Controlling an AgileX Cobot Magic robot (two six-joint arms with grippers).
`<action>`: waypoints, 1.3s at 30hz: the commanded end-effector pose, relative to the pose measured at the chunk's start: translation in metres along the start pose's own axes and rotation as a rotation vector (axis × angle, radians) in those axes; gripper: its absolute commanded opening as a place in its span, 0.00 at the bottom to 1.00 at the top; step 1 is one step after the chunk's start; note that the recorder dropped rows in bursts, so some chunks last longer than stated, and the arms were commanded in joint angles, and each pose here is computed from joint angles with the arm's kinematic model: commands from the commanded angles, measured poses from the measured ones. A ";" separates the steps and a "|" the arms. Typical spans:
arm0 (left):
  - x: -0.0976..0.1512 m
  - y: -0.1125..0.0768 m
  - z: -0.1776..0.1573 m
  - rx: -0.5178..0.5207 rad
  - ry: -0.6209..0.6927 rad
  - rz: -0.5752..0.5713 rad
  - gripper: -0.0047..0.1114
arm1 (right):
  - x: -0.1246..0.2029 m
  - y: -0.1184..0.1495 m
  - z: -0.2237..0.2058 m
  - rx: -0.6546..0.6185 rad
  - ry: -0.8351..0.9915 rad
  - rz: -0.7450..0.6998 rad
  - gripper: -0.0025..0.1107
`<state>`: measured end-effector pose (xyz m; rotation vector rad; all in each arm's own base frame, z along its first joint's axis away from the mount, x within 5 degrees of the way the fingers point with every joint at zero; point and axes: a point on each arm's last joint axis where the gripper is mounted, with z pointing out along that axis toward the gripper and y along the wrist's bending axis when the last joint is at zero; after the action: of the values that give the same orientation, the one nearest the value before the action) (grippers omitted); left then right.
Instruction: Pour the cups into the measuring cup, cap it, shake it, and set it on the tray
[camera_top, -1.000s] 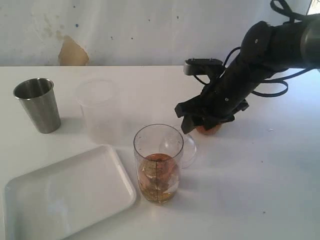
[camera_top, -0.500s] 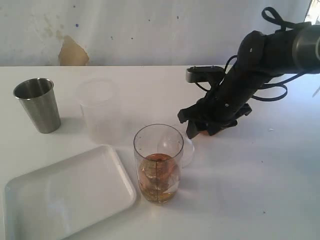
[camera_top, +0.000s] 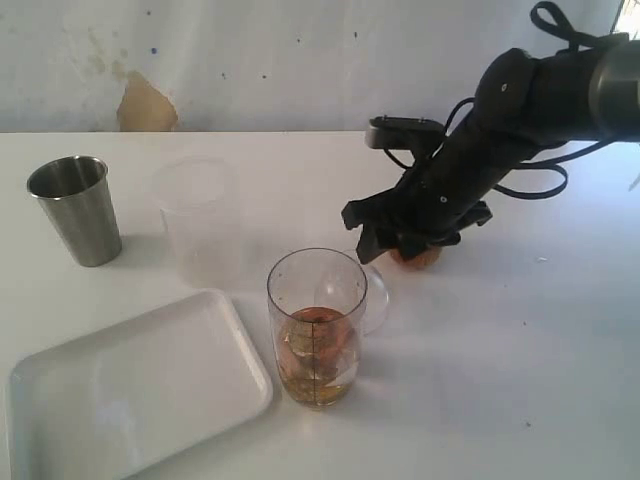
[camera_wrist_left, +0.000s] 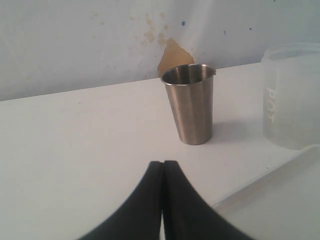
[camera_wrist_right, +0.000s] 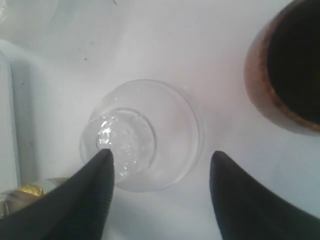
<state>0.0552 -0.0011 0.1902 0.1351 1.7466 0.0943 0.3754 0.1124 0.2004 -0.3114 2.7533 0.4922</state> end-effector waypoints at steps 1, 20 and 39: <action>0.000 0.000 0.000 0.001 -0.011 -0.004 0.04 | 0.002 -0.001 0.006 0.007 0.021 -0.019 0.49; 0.000 0.000 0.000 0.001 -0.011 -0.004 0.04 | -0.008 0.005 -0.016 0.017 -0.035 0.002 0.49; 0.000 0.000 0.000 0.001 -0.011 -0.004 0.04 | 0.005 -0.011 0.017 0.103 0.119 -0.007 0.49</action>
<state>0.0552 -0.0011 0.1902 0.1351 1.7466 0.0943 0.3809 0.1123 0.1817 -0.3098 2.8395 0.4172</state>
